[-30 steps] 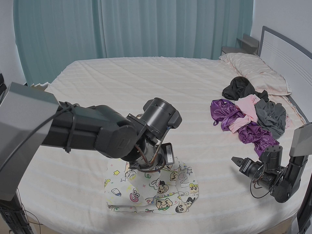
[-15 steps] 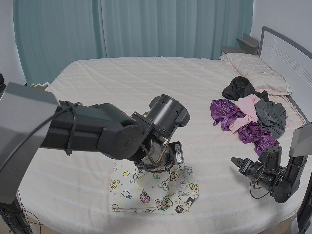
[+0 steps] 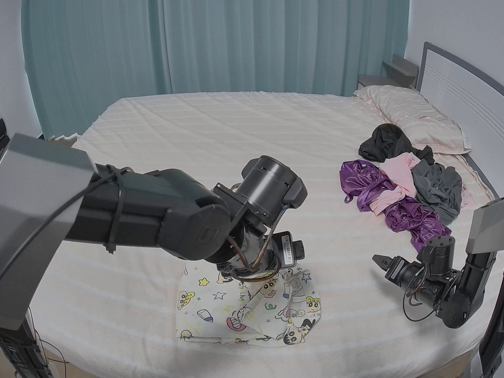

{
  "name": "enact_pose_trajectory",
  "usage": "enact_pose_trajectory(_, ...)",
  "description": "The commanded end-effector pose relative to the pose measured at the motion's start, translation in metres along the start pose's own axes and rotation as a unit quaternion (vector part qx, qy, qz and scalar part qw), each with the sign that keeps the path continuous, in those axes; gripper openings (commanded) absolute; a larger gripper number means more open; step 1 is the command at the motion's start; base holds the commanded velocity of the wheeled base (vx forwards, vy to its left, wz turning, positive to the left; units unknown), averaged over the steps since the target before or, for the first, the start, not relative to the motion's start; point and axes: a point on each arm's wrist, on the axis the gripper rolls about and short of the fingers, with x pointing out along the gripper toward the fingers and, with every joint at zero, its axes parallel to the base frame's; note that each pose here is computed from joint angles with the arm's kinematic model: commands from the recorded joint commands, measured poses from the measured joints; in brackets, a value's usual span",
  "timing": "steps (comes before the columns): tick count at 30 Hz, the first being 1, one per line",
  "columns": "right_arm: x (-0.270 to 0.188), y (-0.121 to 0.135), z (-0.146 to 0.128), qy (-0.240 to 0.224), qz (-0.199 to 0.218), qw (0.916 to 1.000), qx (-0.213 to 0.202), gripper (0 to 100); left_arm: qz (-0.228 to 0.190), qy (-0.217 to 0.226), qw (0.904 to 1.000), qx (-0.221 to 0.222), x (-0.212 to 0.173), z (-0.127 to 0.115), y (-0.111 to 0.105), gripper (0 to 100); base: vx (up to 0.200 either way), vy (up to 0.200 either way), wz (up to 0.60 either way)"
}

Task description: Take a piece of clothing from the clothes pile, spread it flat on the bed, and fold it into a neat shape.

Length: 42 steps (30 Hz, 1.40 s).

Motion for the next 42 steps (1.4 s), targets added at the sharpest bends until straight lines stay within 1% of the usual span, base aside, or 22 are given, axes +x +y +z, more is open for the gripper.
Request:
enact_pose_trajectory(1, 0.0, 0.0, 0.0, 0.001, 0.0, 1.0, 0.001, 100, 0.013, 0.01, 0.9997, -0.016, 0.002, -0.007, 0.007, 100, 0.0, 0.0, 0.0)
enact_pose_trajectory(2, 0.0, 0.0, 0.0, 0.001, 0.0, 1.0, 0.001, 100, 0.013, 0.01, 0.9997, -0.016, 0.002, -0.007, 0.007, 100, 0.0, 0.0, 0.0)
enact_pose_trajectory(6, -0.001, 0.0, 0.001, -0.001, 0.0, 1.0, 0.0, 100, 0.041, 0.018, 0.9975, -0.055, -0.015, -0.01, 0.048, 100, 0.0, 0.0, 0.0)
enact_pose_trajectory(7, -0.001, 0.0, 0.001, -0.001, 0.0, 1.0, 0.0, 100, 0.043, 0.017, 0.9974, -0.056, -0.016, -0.011, 0.05, 100, 0.0, 0.0, 0.0)
enact_pose_trajectory(9, -0.002, -0.002, 0.0, 0.001, -0.004, 1.0, 0.003, 100, 0.042, 0.002, 0.9958, -0.082, -0.027, -0.017, 0.072, 100, 0.0, 0.0, 0.0)
enact_pose_trajectory(11, -0.002, -0.004, 0.0, 0.003, -0.008, 1.0, 0.005, 100, 0.037, -0.008, 0.9936, -0.106, -0.033, -0.023, 0.088, 100, 0.0, 0.0, 0.0)
enact_pose_trajectory(13, -0.003, -0.005, 0.0, 0.002, -0.009, 0.9999, 0.008, 100, 0.039, -0.006, 0.9916, -0.123, -0.034, -0.032, 0.098, 100, 0.0, 0.0, 0.0)
enact_pose_trajectory(15, -0.005, -0.006, 0.0, 0.003, -0.011, 0.9999, 0.01, 100, 0.048, -0.007, 0.9878, -0.148, -0.042, -0.041, 0.113, 100, 0.0, 0.0, 0.0)
enact_pose_trajectory(17, -0.006, -0.006, 0.0, 0.002, -0.011, 0.9999, 0.006, 100, 0.05, -0.011, 0.9856, -0.161, -0.056, -0.048, 0.124, 100, 0.0, 0.0, 0.0)
enact_pose_trajectory(19, -0.008, -0.004, 0.001, -0.004, -0.004, 1.0, 0.005, 100, 0.043, -0.023, 0.9844, -0.169, -0.072, -0.053, 0.133, 100, 0.0, 0.0, 0.0)
enact_pose_trajectory(21, -0.012, -0.005, 0.0, -0.005, -0.002, 1.0, 0.003, 100, 0.032, -0.032, 0.984, -0.172, -0.086, -0.057, 0.137, 100, 0.0, 0.0, 0.0)
enact_pose_trajectory(23, -0.014, -0.005, -0.001, -0.006, 0.0, 1.0, 0.002, 100, 0.03, -0.036, 0.9838, -0.173, -0.092, -0.06, 0.141, 100, 0.0, 0.0, 0.0)
enact_pose_trajectory(30, -0.016, -0.006, -0.001, -0.008, 0.003, 1.0, -0.003, 100, 0.033, -0.041, 0.9829, -0.176, -0.095, -0.061, 0.143, 100, 0.0, 0.0, 0.0)
enact_pose_trajectory(35, -0.016, -0.003, -0.007, 0.0, 0.002, 0.9999, -0.01, 100, 0.031, -0.037, 0.9784, -0.201, -0.093, -0.062, 0.144, 100, -0.2, 0.0, 0.0)
enact_pose_trajectory(39, -0.014, -0.004, -0.009, 0.004, -0.001, 0.9999, -0.011, 100, 0.032, -0.034, 0.9784, -0.201, -0.093, -0.063, 0.144, 100, -0.2, 0.0, 0.0)
enact_pose_trajectory(42, -0.013, -0.005, -0.01, 0.006, -0.003, 0.9999, -0.012, 100, 0.032, -0.034, 0.9785, -0.201, -0.092, -0.063, 0.144, 100, 0.0, 0.0, 0.0)
